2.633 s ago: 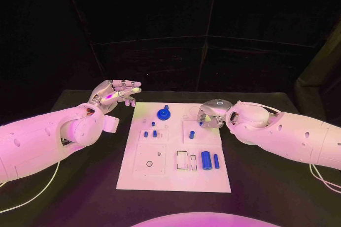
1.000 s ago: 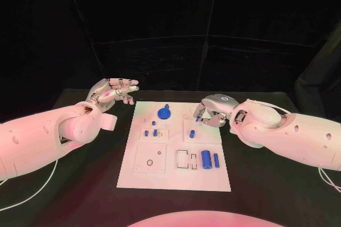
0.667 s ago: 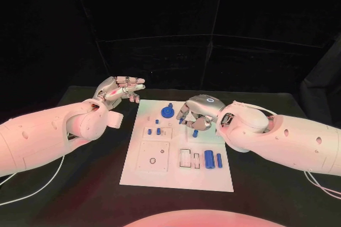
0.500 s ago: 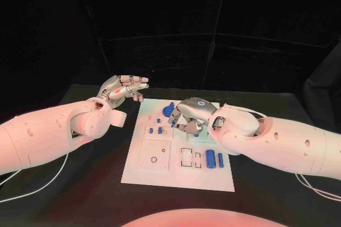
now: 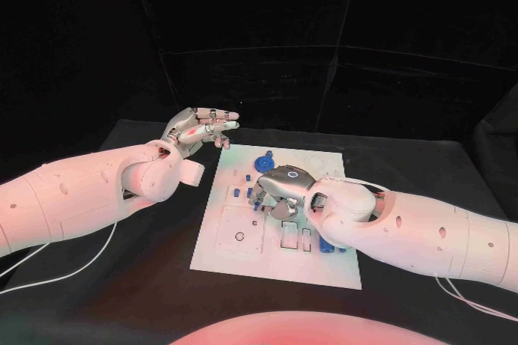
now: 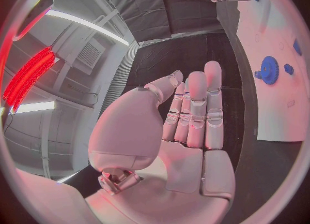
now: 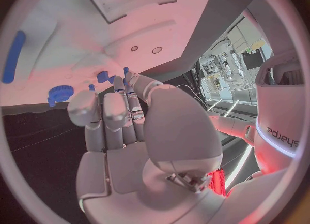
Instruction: Assemble the parts on the task board
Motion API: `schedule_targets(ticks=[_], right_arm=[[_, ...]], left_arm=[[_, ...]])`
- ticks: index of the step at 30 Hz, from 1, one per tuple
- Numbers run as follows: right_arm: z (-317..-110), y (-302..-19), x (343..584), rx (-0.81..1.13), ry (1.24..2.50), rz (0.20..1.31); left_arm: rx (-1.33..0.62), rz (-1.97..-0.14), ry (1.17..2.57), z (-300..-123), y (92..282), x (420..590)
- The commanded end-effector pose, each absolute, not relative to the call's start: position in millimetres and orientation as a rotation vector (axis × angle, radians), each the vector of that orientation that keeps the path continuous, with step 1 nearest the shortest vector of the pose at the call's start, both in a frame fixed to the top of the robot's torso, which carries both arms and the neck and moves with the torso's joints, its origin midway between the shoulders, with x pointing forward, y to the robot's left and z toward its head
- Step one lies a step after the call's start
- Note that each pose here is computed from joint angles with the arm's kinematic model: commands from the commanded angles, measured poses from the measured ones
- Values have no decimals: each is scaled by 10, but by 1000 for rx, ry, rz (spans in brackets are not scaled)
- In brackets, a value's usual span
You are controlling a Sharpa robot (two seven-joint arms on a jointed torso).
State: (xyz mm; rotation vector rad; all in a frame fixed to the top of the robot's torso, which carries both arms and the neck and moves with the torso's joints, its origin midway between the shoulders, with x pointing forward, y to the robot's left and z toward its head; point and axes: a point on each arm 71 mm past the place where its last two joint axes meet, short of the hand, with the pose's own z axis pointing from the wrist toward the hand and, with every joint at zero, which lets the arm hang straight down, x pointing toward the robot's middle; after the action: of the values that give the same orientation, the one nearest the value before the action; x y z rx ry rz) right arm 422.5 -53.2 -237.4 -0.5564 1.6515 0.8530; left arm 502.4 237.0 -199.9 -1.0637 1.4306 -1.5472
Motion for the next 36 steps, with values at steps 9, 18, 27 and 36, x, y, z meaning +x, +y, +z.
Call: schedule_targets(ticks=[9,18,27,36], right_arm=[[-2462,-465,4183,-624,1695,843],[-2508,-487,4167,-639,1725,832],[-2514,-467,4145,-649,1725,838],[-2523,-439,4129,-661,1705,838]], left_arm=[[-1064,-1554,1429,-1989,2346,5031],[-1066,-1550,1431,-1993,2358,5037],[-1067,-1548,1431,-1996,2363,5045],[-1068,-1546,1432,-1999,2369,5050]])
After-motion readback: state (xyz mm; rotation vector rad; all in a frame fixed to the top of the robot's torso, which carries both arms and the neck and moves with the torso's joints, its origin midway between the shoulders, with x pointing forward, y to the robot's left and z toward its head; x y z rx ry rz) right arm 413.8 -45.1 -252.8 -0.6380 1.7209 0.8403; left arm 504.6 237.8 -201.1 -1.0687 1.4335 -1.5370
